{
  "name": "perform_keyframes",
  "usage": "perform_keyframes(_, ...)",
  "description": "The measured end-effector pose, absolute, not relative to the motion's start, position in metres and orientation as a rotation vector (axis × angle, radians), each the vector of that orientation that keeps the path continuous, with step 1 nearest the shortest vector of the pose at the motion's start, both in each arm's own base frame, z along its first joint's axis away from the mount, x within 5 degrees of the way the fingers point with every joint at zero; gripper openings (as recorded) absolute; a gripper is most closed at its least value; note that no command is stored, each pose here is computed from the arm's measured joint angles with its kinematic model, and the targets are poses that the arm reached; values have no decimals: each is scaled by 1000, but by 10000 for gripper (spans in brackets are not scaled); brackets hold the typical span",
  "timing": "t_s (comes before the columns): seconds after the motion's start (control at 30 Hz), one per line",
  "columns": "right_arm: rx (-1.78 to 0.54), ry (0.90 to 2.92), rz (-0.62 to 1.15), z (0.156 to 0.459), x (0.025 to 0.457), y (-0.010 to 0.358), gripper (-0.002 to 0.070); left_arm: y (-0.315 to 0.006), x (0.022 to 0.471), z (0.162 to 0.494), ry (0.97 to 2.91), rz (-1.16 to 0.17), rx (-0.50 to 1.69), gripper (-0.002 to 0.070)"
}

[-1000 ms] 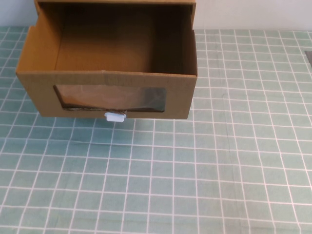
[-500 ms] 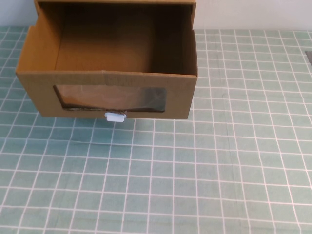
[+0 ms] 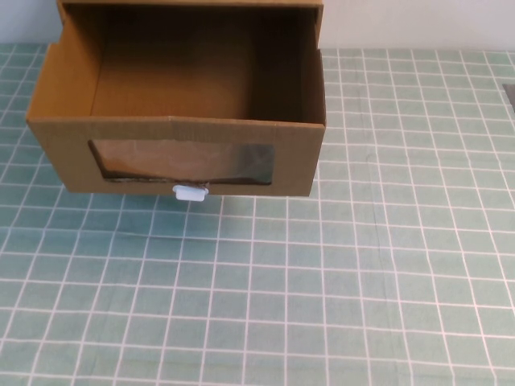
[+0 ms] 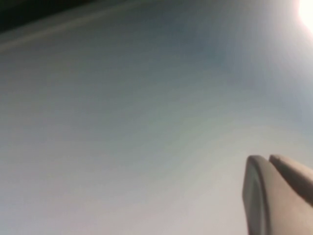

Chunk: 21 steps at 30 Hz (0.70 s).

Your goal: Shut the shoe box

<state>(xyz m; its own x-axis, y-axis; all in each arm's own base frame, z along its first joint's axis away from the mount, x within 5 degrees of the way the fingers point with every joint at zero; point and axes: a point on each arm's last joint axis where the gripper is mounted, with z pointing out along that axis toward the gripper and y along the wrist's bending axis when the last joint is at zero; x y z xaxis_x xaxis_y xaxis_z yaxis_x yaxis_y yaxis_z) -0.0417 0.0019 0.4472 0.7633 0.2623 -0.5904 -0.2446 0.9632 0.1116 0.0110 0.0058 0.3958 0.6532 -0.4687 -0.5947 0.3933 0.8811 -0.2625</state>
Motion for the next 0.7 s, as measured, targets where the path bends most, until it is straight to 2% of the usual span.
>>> perform_keyframes(0.23, 141, 1132, 224, 473, 30, -2, -13, -14, 69, 435, 1102, -509, -83, -5)
perform_keyframes(0.4, 197, 1577, 128, 449, 93, -4, -13, -35, 130, 441, 1489, -513, -54, -5)
perform_keyframes(0.5, 136, 1707, 47, 437, 115, -3, -13, -45, 163, 439, 1651, -487, -30, -5)
perform_keyframes(0.57, 114, 1737, 31, 434, 120, -3, -13, -49, 183, 435, 1713, -394, 49, -5)
perform_keyframes(0.7, 69, 1778, 110, 431, 126, 7, -13, -54, 209, 431, 1730, -301, 132, -5)
